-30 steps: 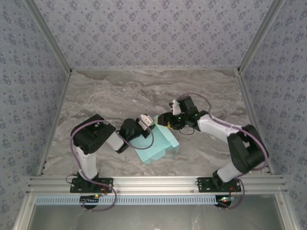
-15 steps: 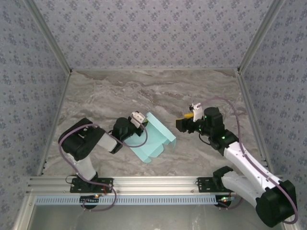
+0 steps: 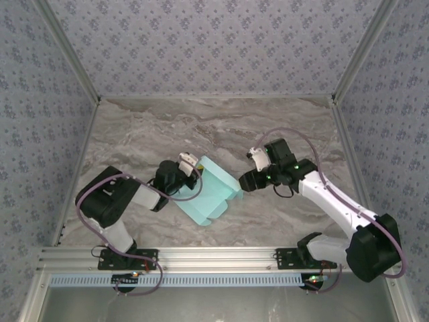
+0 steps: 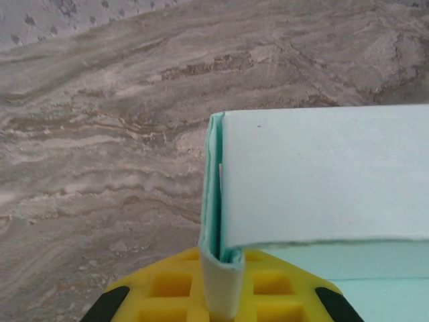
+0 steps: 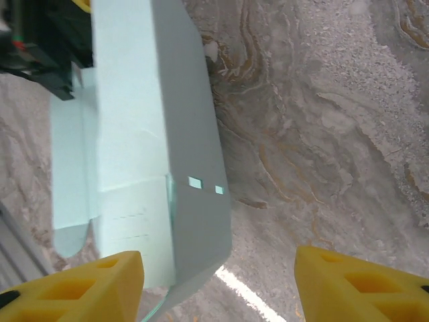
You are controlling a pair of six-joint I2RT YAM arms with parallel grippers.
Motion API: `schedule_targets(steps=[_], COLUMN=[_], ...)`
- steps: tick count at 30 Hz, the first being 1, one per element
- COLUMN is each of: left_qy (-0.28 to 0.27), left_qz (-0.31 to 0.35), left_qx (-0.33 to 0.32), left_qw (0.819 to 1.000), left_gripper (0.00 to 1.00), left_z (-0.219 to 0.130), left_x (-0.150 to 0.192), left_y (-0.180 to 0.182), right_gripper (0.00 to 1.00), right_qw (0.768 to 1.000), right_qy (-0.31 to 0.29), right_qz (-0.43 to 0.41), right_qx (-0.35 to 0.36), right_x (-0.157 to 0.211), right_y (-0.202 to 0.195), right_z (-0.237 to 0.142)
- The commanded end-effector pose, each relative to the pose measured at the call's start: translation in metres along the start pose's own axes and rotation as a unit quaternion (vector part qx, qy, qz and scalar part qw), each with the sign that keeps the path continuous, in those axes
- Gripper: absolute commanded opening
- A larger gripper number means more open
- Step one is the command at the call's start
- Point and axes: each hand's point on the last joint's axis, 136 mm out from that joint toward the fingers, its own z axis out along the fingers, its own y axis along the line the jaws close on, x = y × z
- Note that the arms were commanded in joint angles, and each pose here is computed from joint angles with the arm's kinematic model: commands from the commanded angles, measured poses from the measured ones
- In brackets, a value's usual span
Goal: Fold the paper box
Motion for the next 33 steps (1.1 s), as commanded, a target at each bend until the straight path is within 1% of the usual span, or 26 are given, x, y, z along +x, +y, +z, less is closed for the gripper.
schedule_targets(steps=[1,5,9,17,21,27,33], left_qy=[-0.008,-0.011,-0.008,-0.007,-0.006,-0.001,-0.003], left_qz=[-0.016,-0.024,-0.03,-0.037,-0.042,-0.046,-0.047], left_qx=[0.013,0.017,0.022,0.036,0.041,0.039,0.043], left_qw=[1.0,1.0,0.999,0.999,0.998,0.998,0.998], left_gripper=[0.0,0.0,0.0,0.0,0.0,0.0,0.0], left_z=[0.006,0.008,0.009,0.012,0.014,0.015,0.015], left_x=[-0.003,-0.002,-0.002,-0.002,0.0,0.004,0.005], left_y=[-0.002,-0.001,-0.001,-0.005,-0.006,-0.006,-0.007], right_gripper=[0.66,0.66,0.64,0.62,0.62,0.65,0.64], right_qw=[0.999,0.997,0.995,0.995,0.993,0.992,0.989], right_qy=[0.04,0.071,0.098,0.102,0.11,0.112,0.106], right_qz=[-0.001,0.004,0.013,0.013,0.013,0.012,0.008], right_qx=[-0.031,-0.023,-0.013,-0.001,0.03,0.051,0.107], right_x=[0.007,0.014,0.024,0.019,0.016,0.015,0.02], right_y=[0.016,0.011,0.003,0.003,-0.005,-0.009,-0.03], right_z=[-0.011,-0.006,0.009,0.036,0.045,0.038,0.036])
